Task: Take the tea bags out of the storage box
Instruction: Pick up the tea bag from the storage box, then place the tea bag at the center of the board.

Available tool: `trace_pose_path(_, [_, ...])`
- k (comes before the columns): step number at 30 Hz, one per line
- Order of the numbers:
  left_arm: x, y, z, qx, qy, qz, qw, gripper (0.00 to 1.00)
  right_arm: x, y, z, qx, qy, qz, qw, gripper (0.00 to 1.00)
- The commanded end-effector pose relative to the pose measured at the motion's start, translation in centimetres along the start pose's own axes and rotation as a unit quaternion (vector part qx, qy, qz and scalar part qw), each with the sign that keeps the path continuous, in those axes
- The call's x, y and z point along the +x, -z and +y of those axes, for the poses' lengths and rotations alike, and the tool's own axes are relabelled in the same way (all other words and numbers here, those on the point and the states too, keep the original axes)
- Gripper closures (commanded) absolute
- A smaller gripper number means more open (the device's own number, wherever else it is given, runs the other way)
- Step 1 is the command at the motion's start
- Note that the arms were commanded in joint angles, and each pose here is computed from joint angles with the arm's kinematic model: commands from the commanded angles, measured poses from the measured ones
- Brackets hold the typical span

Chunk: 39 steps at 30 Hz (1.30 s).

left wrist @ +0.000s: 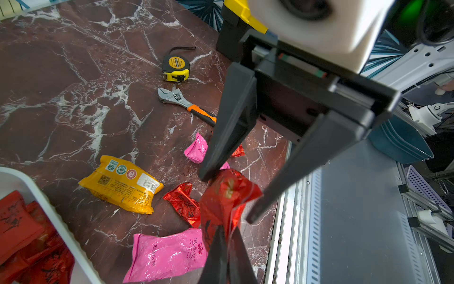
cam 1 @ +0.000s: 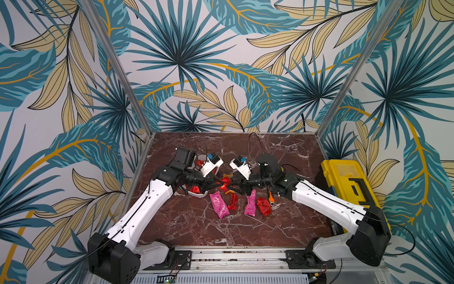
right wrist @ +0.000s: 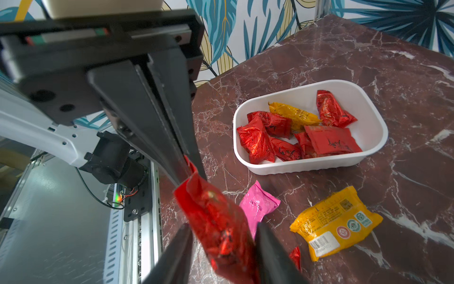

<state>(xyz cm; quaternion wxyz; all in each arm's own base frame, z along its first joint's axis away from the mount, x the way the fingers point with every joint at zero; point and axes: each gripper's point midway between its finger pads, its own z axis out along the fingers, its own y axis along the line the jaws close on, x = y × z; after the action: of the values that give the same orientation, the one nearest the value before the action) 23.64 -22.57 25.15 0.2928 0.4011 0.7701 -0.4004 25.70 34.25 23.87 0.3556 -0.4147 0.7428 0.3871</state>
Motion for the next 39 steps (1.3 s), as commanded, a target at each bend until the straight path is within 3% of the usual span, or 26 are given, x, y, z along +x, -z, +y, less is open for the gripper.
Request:
trace_pose_path(1, [0.3,0.0,-0.6,0.010,-0.020,-0.003,1.000,1.00,-1.3,-0.1,1.3,-0.029,0.016,-0.020,0.999,0.70])
trace_pose_path(3, [0.3,0.1,-0.4,0.000,-0.021,-0.003,1.000,0.97,-1.4,0.0,1.4,-0.032,0.014,-0.023,0.999,0.78])
trace_pose_path(5, [0.2,0.3,0.0,-0.014,-0.024,-0.005,1.000,0.71,-1.4,0.1,1.5,-0.034,0.009,-0.025,0.999,0.83])
trace_pose_path(7, [-0.2,0.6,0.3,-0.033,-0.033,-0.015,0.999,0.35,-1.3,0.2,1.5,-0.033,0.001,-0.030,0.999,0.86])
trace_pose_path(8, [-0.4,0.8,0.5,-0.046,-0.039,-0.021,0.998,0.25,-1.3,0.3,1.5,-0.031,-0.004,-0.033,0.999,0.86])
trace_pose_path(12, [-1.8,2.6,1.8,-0.131,-0.079,-0.061,0.986,0.09,-1.5,0.5,-0.2,0.019,-0.074,-0.056,0.995,0.93])
trace_pose_path(14, [-2.6,3.9,3.2,-0.197,-0.088,-0.094,0.972,0.05,-1.4,0.5,-1.8,0.058,-0.128,-0.071,0.988,0.92])
trace_pose_path(16, [-3.2,5.7,5.2,-0.278,-0.078,-0.135,0.948,0.02,-0.6,0.6,-4.2,0.114,-0.196,-0.076,0.971,0.93])
trace_pose_path(19, [-3.5,8.4,7.7,-0.367,-0.015,-0.198,0.909,0.00,1.0,1.1,-7.4,0.176,-0.300,-0.081,0.934,0.92])
trace_pose_path(23, [-1.2,8.9,10.2,-0.398,0.124,-0.232,0.879,0.03,4.3,1.1,-11.3,0.222,-0.434,-0.074,0.870,0.92])
trace_pose_path(26, [1.0,7.3,11.5,-0.384,0.224,-0.225,0.867,0.07,6.2,0.4,-13.3,0.233,-0.489,-0.059,0.838,0.93])
trace_pose_path(29, [3.5,5.8,12.5,-0.380,0.293,-0.187,0.857,0.09,7.6,-0.1,-14.9,0.254,-0.512,-0.044,0.819,0.92])
trace_pose_path(33, [5.7,4.9,13.6,-0.382,0.343,-0.150,0.845,0.11,10.1,-0.9,-17.2,0.287,-0.523,0.000,0.803,0.92])
trace_pose_path(39, [6.9,5.5,14.5,-0.386,0.368,-0.135,0.835,0.12,12.4,-3.7,-18.2,0.258,-0.541,0.047,0.799,0.90])
